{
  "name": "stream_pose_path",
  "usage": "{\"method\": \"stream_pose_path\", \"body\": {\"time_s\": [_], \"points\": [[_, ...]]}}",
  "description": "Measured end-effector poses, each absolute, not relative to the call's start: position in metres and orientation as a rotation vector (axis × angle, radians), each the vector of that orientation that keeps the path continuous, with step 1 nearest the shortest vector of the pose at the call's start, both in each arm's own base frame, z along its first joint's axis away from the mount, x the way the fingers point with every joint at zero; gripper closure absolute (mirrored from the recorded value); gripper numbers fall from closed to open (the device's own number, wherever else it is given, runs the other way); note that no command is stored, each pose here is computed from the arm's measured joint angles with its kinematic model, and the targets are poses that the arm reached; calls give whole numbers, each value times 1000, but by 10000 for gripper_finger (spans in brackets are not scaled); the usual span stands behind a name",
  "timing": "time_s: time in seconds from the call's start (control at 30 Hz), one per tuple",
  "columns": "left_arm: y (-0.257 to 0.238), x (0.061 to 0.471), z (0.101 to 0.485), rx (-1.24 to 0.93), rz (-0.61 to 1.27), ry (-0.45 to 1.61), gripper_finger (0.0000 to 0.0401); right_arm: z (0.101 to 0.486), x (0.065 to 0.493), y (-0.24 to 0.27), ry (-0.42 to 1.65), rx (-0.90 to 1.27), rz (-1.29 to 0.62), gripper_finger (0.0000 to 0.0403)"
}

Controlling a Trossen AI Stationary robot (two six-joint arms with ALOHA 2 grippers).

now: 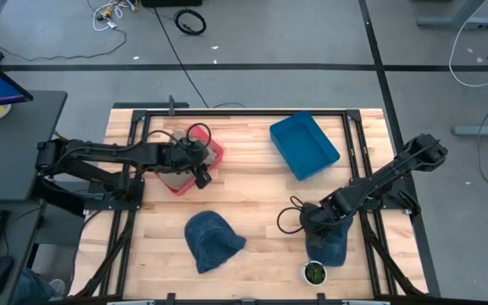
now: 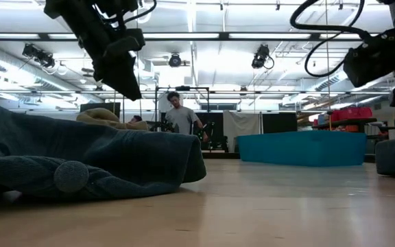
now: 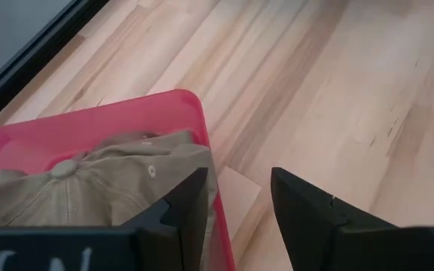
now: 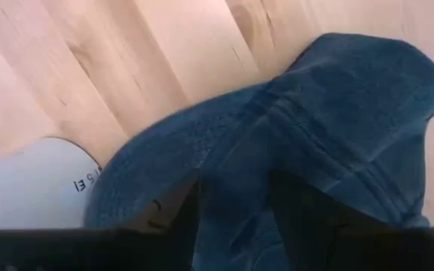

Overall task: Pick & Place hat
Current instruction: Put the right blue cap into the blue bin

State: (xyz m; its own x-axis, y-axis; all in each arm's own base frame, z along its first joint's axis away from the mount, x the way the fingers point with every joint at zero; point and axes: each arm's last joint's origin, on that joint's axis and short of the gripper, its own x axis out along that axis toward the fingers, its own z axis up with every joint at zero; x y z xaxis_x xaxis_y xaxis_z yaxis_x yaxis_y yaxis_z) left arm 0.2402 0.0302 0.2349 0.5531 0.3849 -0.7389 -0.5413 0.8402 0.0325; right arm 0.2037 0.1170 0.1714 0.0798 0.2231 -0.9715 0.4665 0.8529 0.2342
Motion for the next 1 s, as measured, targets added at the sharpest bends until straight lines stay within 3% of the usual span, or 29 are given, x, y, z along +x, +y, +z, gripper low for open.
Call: {"method": "stream_pose_path", "body": {"time_s": [0.27, 0.5, 0.67, 0.83, 1.0], "points": [[30, 240, 235, -208, 553, 818, 252, 171, 204, 117, 1493, 483, -131, 271], [30, 240, 235, -208, 553, 817, 252, 172, 206, 116, 1474, 499, -155, 388], [30, 240, 235, -209, 552, 815, 252, 194, 216, 122, 1450, 485, -86, 390], [30, 241, 235, -210, 552, 812, 252, 244, 228, 124, 1369, 278, -53, 395], [30, 241, 235, -210, 552, 812, 252, 295, 229, 114, 1260, -148, -108, 399]]}}
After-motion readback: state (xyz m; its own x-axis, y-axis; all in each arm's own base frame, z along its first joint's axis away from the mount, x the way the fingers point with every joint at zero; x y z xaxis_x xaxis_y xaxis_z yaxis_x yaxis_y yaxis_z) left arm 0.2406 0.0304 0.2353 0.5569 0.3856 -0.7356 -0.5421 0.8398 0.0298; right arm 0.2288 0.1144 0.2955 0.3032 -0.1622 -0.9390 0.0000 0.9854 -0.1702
